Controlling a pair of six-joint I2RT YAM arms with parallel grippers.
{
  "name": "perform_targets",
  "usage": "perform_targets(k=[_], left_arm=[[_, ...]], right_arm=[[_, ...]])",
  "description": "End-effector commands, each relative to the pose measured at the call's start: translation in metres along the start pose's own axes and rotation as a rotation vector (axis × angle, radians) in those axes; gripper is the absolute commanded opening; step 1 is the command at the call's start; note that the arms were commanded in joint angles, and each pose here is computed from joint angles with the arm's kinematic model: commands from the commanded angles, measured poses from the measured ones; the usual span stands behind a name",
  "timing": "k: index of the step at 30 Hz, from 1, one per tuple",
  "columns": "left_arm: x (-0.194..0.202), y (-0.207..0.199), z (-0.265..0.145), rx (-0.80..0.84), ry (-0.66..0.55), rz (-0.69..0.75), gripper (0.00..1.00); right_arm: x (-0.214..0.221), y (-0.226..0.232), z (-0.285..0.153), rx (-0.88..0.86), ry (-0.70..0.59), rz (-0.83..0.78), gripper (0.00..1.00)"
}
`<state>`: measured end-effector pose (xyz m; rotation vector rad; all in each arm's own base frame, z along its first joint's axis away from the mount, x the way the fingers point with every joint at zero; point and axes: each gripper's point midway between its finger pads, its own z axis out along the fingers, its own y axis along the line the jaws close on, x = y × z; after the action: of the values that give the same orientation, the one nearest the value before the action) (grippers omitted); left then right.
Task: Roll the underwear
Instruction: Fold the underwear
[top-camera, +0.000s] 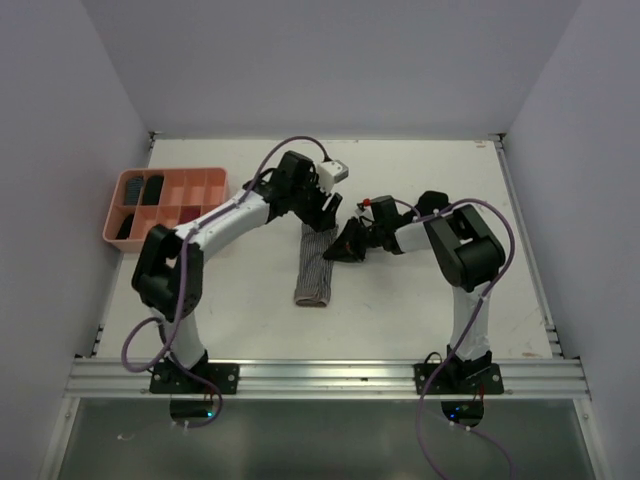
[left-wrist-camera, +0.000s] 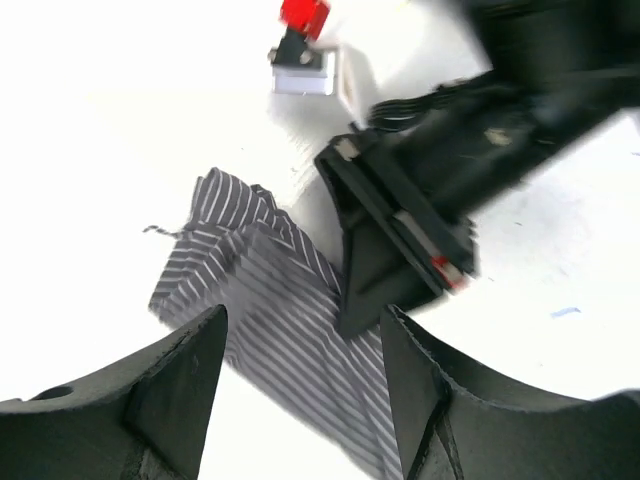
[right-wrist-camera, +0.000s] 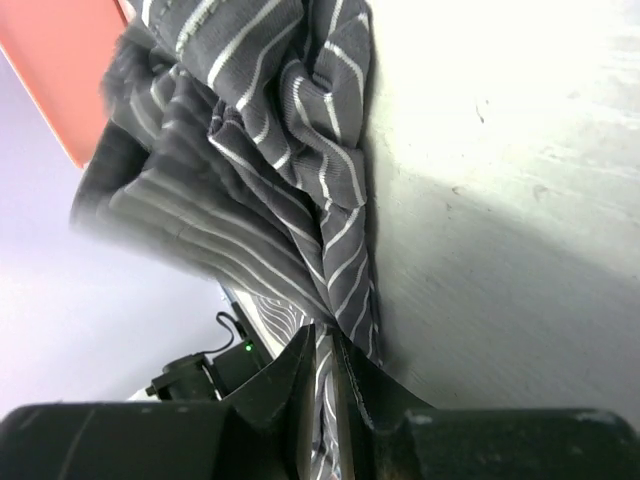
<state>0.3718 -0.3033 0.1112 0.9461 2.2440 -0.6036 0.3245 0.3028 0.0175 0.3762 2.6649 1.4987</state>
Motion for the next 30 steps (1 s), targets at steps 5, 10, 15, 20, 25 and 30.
perform_targets(k=[5, 10, 15, 20, 25, 30], left_arm=[[0.072, -0.039, -0.069, 0.094, 0.188, 0.076, 0.67], [0.107, -0.079, -0.063, 0.189, 0.266, 0.101, 0.67], [0.125, -0.091, -0.049, 0.19, 0.347, 0.126, 0.66], [0.144, -0.089, -0.034, 0.176, 0.428, 0.121, 0.63], [0.151, -0.089, -0.026, 0.13, 0.459, 0.158, 0.59], [0.153, -0.083, -0.024, 0.1, 0.471, 0.159, 0.43]], right_arm=[[-0.005, -0.036, 0.014, 0.105, -0.031, 0.049, 0.17], [-0.007, -0.033, 0.015, 0.083, -0.037, 0.059, 0.17], [-0.011, -0.005, 0.008, 0.025, -0.047, 0.014, 0.23], [-0.011, 0.006, 0.002, 0.009, -0.061, 0.007, 0.25], [-0.009, 0.009, -0.001, -0.004, -0.059, 0.008, 0.25], [-0.006, 0.026, -0.012, -0.031, -0.05, -0.039, 0.3]])
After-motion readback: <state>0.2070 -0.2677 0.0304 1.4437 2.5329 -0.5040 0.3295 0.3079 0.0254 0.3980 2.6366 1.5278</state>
